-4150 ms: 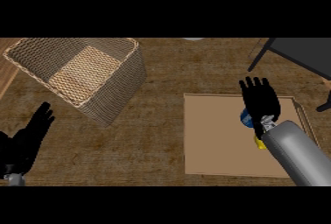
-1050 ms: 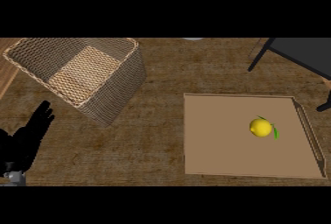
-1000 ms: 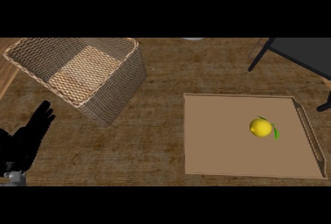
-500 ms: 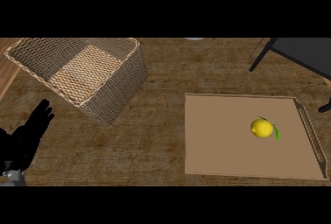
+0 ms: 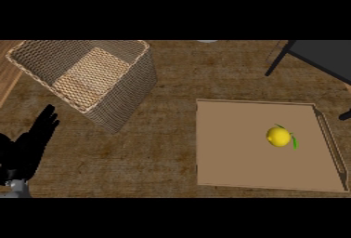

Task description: Pick the can from the tray and place it in the tiered shelf

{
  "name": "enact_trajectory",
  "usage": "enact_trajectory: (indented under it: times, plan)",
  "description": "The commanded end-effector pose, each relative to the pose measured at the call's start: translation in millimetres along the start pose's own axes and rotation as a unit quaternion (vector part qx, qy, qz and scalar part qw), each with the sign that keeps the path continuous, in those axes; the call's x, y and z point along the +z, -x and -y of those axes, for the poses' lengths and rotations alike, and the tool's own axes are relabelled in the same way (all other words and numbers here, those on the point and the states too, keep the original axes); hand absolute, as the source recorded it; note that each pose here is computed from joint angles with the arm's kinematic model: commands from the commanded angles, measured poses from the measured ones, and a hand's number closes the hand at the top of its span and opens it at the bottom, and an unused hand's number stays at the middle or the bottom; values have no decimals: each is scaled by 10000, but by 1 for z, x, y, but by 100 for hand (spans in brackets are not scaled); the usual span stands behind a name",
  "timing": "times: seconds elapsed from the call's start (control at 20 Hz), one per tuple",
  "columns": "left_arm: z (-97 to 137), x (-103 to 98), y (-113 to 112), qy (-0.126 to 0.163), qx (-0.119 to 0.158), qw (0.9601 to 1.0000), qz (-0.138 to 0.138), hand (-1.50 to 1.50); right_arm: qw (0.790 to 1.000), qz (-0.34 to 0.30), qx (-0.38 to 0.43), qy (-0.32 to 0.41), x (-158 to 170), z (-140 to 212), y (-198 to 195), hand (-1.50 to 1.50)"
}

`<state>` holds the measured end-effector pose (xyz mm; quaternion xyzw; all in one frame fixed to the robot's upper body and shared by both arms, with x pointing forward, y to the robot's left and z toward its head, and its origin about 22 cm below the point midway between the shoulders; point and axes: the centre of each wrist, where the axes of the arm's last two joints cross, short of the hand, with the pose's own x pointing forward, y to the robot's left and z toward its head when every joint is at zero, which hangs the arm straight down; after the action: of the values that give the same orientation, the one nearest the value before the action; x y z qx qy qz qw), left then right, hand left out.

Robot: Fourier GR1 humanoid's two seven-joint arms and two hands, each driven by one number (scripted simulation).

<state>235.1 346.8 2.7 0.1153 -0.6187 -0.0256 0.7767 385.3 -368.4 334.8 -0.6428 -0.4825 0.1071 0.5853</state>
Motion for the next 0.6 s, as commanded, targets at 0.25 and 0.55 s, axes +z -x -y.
enact_trajectory:
  times: [0.25, 0.55]
  plan:
    - [-8, -1, -17, -14, -80, 9999, 92, 0, 9991, -269, -327, -98, -33, -30, 46, 150]
    - [2, -9, 6, 36, -42, 10000, 37, 0, 9951, -886, -432, 76, -39, -54, 56, -150]
